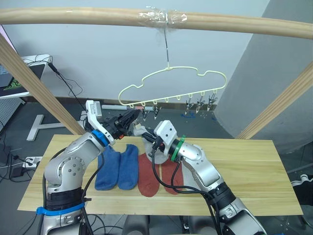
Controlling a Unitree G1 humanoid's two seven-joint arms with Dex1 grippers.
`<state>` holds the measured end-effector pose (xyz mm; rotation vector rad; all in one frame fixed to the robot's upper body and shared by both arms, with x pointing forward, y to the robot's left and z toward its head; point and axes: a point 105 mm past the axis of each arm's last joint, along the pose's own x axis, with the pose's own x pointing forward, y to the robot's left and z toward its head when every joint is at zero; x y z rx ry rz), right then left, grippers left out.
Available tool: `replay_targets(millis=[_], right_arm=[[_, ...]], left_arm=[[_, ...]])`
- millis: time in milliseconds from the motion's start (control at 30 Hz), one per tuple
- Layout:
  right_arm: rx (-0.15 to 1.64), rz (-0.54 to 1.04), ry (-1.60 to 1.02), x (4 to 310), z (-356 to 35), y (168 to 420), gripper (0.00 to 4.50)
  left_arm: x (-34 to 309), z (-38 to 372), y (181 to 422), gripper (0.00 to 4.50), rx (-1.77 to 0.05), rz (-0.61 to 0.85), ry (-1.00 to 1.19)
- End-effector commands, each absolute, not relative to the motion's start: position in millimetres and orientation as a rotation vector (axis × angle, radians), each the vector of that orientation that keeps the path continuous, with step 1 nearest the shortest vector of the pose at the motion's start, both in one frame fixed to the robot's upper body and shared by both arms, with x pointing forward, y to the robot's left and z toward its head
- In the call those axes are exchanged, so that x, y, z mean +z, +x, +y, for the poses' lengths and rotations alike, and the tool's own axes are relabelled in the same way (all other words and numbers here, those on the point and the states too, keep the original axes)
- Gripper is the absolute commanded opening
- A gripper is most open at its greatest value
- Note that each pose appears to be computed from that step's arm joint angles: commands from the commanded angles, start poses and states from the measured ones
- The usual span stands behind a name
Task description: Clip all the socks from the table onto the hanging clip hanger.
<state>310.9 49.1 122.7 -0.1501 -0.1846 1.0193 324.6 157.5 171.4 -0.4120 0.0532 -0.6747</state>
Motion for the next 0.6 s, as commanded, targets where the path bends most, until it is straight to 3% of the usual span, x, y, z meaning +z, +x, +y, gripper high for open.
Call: replay_targets(millis=[33,267,400,600], right_arm=[[1.024,-0.275,-0.133,146,55,310,0.0],[1.041,-0.266,-0.151,143,57,309,0.0],[1.075,-0.247,-0.165,139,60,306,0.0],[1.051,-0.234,-0.281,131,59,311,1.91]], left_arm=[[174,153,319,0.48,-0.694,0.05,-0.424],[177,152,310,2.75,-0.71,0.06,-0.433],[179,153,302,2.75,-0.726,0.066,-0.408],[176,161,294,2.77,-0.67,0.059,-0.274]])
